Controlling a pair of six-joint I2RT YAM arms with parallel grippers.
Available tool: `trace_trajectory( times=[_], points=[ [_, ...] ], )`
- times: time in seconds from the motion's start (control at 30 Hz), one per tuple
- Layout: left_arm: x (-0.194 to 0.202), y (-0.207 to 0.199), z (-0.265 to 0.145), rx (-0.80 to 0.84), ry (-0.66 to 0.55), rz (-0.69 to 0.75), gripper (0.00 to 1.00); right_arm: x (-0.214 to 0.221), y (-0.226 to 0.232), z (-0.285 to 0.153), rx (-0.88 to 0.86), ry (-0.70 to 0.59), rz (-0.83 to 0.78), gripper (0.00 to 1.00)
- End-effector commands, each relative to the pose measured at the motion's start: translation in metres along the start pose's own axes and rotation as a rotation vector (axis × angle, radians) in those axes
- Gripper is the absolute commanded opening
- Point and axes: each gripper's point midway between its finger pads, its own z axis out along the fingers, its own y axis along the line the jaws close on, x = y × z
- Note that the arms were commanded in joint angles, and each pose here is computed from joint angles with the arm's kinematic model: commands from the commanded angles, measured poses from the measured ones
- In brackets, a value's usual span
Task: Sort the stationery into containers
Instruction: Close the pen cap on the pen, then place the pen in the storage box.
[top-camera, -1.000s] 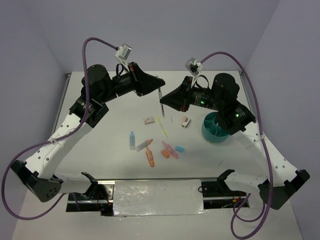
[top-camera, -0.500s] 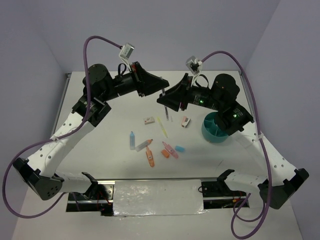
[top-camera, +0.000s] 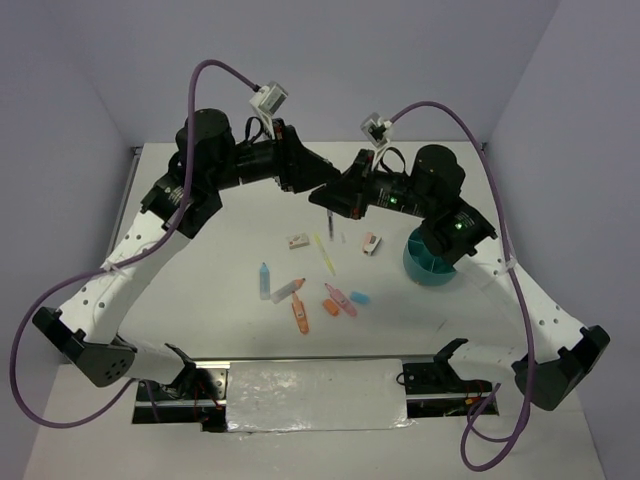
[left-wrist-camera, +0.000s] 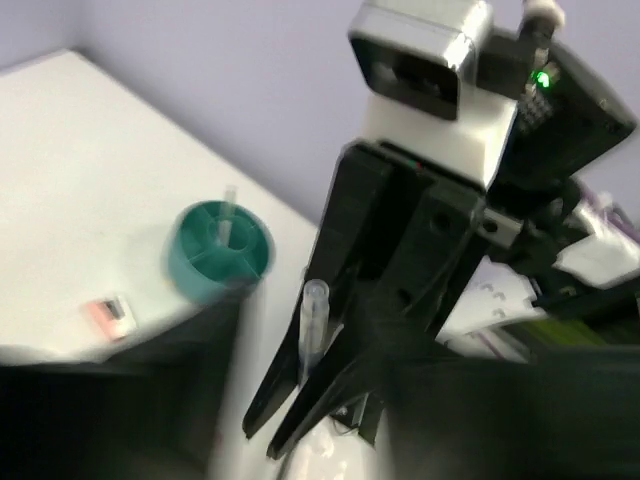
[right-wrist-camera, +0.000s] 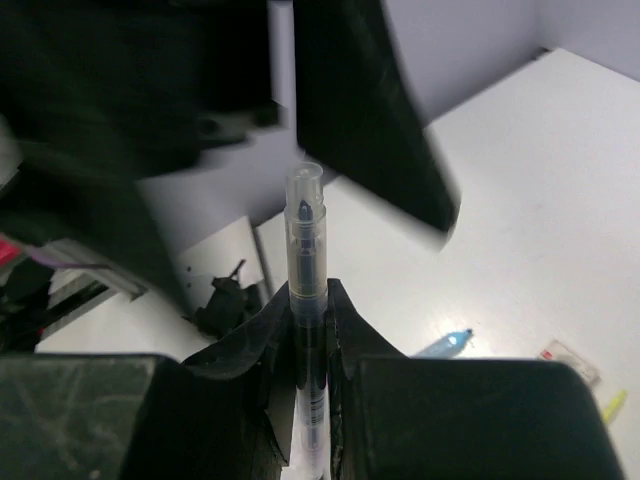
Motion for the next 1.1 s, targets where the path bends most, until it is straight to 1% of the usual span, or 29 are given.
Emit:
trace_trajectory(
  times=[0.0, 0.03, 0.07, 0.1, 0.13, 0.17, 0.2, 0.23, 0.27, 0.3, 0.33, 0.37, 0.4, 0.47, 0.5, 0.57, 0.6, 0.67, 0.7, 0.8, 0.83, 0.93, 1.03, 1.07],
  points=[
    [-0.016, -0.005, -0.015, -0.102, -0.024, 0.045, 0.99, 0.014, -0.039, 0.0, 0.142, -0.026, -0.013, 0.0],
    [-0.033, -0.001, -0.022, -0.179, -0.075, 0.043, 0.99, 0.019, -0.049, -0.004, 0.182, -0.031, -0.011, 0.0],
    [-0.05, 0.029, -0.032, -0.37, -0.158, 0.023, 0.99, 0.036, -0.062, -0.008, 0.235, -0.015, -0.001, 0.0],
    [-0.058, 0.043, -0.043, -0.481, -0.198, -0.004, 0.99, 0.03, -0.077, -0.021, 0.348, -0.062, -0.037, 0.0],
    [-0.056, 0.057, -0.062, -0.612, -0.198, -0.05, 0.99, 0.032, -0.091, -0.032, 0.432, -0.077, -0.045, 0.0],
    [-0.063, 0.082, -0.089, -0.792, -0.278, -0.106, 0.99, 0.045, -0.113, -0.046, 0.535, -0.067, -0.053, 0.0],
    [-0.06, 0.093, -0.103, -0.866, -0.287, -0.134, 0.99, 0.045, -0.126, -0.059, 0.62, -0.091, -0.069, 0.0],
    [-0.043, 0.108, -0.111, -0.923, -0.252, -0.16, 0.99, 0.033, -0.144, -0.09, 0.798, -0.176, -0.091, 0.0],
    [-0.045, 0.112, -0.127, -0.945, -0.272, -0.163, 0.99, 0.05, -0.167, -0.112, 0.918, -0.175, -0.088, 0.0],
    [-0.035, 0.114, -0.127, -0.927, -0.243, -0.175, 0.99, 0.047, -0.177, -0.129, 0.991, -0.22, -0.11, 0.0],
    [-0.02, 0.121, -0.131, -0.93, -0.213, -0.178, 0.99, 0.043, -0.185, -0.155, 1.096, -0.277, -0.125, 0.0],
    [-0.01, 0.122, -0.13, -0.913, -0.185, -0.179, 0.99, 0.059, -0.2, -0.173, 1.176, -0.269, -0.121, 0.0],
    [0.013, 0.128, -0.125, -0.898, -0.117, -0.198, 0.99, 0.054, -0.211, -0.196, 1.254, -0.32, -0.123, 0.0],
    [0.033, 0.128, -0.126, -0.872, -0.057, -0.195, 0.99, 0.06, -0.224, -0.224, 1.352, -0.364, -0.12, 0.0],
    [0.054, 0.135, -0.125, -0.875, -0.003, -0.21, 0.99, 0.059, -0.232, -0.24, 1.399, -0.378, -0.123, 0.0],
    [0.068, 0.131, -0.126, -0.836, 0.028, -0.205, 0.99, 0.062, -0.24, -0.25, 1.435, -0.38, -0.123, 0.0],
    [0.087, 0.136, -0.127, -0.833, 0.067, -0.218, 0.98, 0.062, -0.243, -0.255, 1.452, -0.379, -0.122, 0.0],
    [0.092, 0.128, -0.128, -0.784, 0.062, -0.208, 0.98, 0.061, -0.251, -0.266, 1.485, -0.401, -0.121, 0.0],
    [0.105, 0.131, -0.128, -0.78, 0.085, -0.222, 0.98, 0.061, -0.253, -0.269, 1.491, -0.408, -0.122, 0.0],
    [0.119, 0.124, -0.124, -0.707, 0.103, -0.24, 0.98, 0.063, -0.264, -0.283, 1.529, -0.425, -0.106, 0.0],
    [0.122, 0.118, -0.122, -0.673, 0.108, -0.247, 0.98, 0.064, -0.268, -0.287, 1.538, -0.427, -0.099, 0.0],
    [0.126, 0.115, -0.12, -0.644, 0.109, -0.247, 0.98, 0.073, -0.278, -0.284, 1.532, -0.394, -0.09, 0.01],
    [0.126, 0.115, -0.122, -0.648, 0.116, -0.234, 0.99, 0.086, -0.283, -0.285, 1.541, -0.378, -0.066, 0.04],
    [0.122, 0.115, -0.122, -0.653, 0.112, -0.229, 0.99, 0.087, -0.283, -0.285, 1.539, -0.386, -0.065, 0.06]
  ],
)
